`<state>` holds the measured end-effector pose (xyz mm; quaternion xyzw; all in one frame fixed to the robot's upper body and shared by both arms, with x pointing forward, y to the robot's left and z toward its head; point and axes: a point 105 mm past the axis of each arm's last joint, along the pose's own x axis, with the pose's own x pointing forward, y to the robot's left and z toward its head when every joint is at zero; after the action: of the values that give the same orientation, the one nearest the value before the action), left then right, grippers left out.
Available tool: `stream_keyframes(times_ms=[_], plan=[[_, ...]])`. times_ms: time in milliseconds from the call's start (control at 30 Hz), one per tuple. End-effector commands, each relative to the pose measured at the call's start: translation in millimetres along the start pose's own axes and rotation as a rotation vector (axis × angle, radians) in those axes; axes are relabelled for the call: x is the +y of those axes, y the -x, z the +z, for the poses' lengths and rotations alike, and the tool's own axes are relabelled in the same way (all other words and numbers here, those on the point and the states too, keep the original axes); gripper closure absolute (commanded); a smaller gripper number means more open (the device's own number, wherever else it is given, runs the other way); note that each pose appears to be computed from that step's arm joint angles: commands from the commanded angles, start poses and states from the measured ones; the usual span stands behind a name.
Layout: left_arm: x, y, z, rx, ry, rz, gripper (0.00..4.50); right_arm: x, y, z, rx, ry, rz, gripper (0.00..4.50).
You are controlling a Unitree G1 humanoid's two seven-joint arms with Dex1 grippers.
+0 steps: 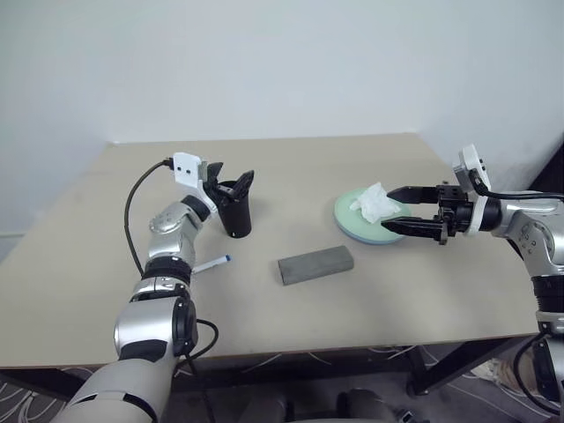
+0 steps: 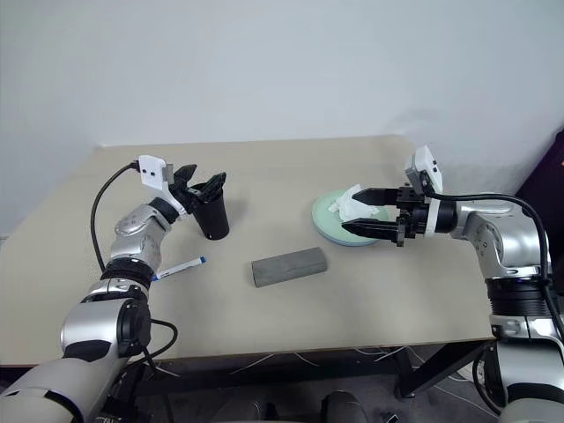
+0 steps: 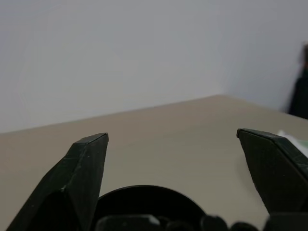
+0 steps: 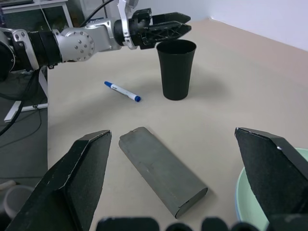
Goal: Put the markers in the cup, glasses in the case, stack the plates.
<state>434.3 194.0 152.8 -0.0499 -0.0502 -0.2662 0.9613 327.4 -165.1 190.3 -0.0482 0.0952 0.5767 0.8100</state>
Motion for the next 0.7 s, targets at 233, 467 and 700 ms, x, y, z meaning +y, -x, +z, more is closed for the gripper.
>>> stream_keyframes(times_ms=[233,467,700], plan=[[-19,36,49,0.189,-0.188,-0.442,0.04,-4,3,19,-0.033,0.06,-0.006,0.03],[-8,78,8,0.667,-0.42,-0.611,0.04,-4,-1,18,-0.028,0.062,0.009,0.03],[10,77,-29,0.861,-0.579,-0.531,0.04,-3,-3,17,-0.024,0.063,0.017,0.03]])
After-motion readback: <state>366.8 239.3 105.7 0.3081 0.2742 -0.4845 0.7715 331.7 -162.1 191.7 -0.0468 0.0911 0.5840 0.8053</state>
